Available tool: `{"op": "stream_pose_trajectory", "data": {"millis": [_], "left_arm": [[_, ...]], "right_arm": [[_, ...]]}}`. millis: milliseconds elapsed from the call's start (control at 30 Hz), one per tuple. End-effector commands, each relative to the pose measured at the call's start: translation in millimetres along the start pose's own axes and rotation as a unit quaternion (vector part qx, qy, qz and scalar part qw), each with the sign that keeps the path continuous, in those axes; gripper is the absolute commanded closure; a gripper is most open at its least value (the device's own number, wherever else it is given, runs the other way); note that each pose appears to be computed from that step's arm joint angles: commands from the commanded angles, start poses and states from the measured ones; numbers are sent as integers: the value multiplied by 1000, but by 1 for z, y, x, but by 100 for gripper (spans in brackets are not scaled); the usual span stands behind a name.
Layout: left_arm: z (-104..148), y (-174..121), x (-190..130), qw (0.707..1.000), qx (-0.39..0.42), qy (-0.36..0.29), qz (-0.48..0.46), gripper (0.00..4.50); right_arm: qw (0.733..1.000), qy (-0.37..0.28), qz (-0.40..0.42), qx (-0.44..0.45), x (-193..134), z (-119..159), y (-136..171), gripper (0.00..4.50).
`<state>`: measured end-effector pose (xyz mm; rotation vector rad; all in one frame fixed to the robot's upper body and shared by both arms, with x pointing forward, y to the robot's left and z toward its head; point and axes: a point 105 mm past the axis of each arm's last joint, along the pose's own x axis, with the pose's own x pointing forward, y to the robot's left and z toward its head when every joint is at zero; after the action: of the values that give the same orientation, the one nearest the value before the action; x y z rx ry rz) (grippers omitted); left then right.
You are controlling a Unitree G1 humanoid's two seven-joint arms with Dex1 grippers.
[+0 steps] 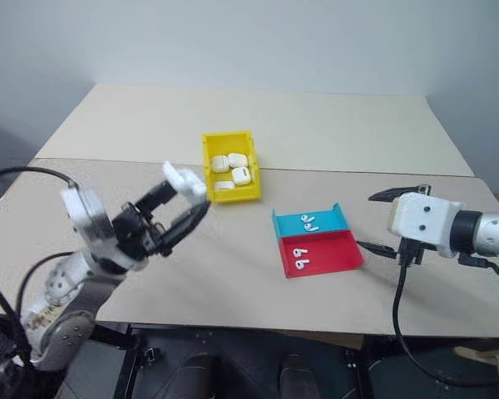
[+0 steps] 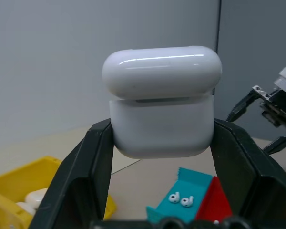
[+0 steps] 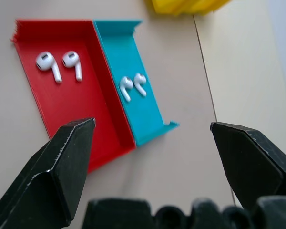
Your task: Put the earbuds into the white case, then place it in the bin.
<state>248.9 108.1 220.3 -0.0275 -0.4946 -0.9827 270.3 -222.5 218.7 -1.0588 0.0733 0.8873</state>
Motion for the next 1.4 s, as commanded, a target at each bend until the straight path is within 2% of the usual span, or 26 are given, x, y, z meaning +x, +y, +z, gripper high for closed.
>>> {"op": "stream_pose_trajectory", "data": {"millis": [33,233,333,500,600,700,1033,1400], "left_arm": [[4,-1,-5,998,11,-52,-39,174],[-19,-6,-17,990,7,-54,-129,174],[-30,-12,-22,985,4,-50,-165,174],[-41,-17,-28,979,8,-60,-194,174],[-42,-20,-26,978,17,-63,-197,174],[-41,-23,-26,977,28,-67,-202,174],[-47,-30,-38,976,38,-46,-209,174],[-47,-34,-38,976,47,-43,-211,174]], "right_arm": [[999,-26,-7,-18,-5,22,-2,0],[994,-2,109,30,5,39,19,0],[989,2,146,31,12,48,18,0],[978,25,209,0,31,49,20,0],[970,46,238,-13,45,43,22,56],[965,75,247,-42,62,33,25,160],[942,68,302,-127,88,38,36,160],[925,50,347,-150,102,45,46,160]]}}
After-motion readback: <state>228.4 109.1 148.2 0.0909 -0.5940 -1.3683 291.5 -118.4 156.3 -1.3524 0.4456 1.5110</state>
